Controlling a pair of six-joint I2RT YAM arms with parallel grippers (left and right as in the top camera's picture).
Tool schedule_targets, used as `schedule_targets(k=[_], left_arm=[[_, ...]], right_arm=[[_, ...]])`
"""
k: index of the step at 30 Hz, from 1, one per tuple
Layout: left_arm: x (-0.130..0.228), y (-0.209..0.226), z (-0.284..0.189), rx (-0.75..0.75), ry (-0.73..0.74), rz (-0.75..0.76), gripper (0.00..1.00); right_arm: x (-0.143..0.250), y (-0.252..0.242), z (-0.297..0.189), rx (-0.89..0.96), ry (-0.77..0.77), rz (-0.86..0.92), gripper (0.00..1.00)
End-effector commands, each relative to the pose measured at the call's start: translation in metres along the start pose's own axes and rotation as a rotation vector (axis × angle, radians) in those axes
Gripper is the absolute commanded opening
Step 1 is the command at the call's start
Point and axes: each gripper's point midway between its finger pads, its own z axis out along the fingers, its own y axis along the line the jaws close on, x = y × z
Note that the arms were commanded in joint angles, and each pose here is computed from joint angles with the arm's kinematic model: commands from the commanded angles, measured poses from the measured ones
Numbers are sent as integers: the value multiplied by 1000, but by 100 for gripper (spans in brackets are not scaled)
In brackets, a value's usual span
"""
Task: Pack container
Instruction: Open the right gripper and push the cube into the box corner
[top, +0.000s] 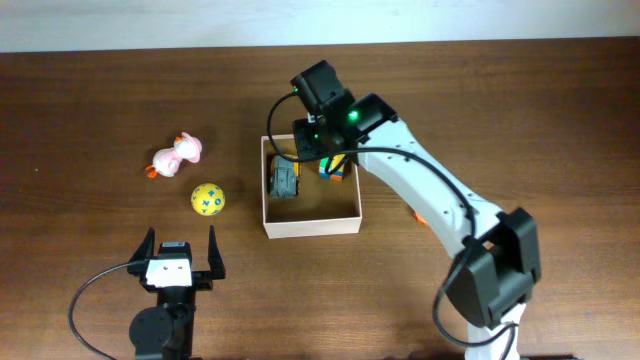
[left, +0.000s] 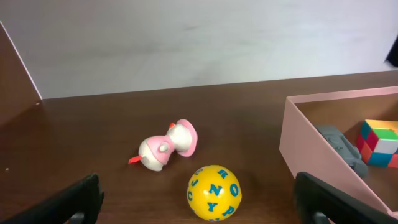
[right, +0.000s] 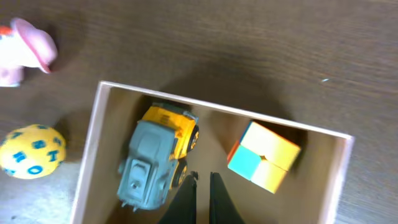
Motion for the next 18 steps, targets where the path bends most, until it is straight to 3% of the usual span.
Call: schedule_targets(k=[1,18], left_arm=[[1,0,0,3,-1,16,99],[1,0,0,3,-1,16,99]], right_arm=[[19,4,34,4,66,-21,4],[39,1,83,33,128,-32,4]])
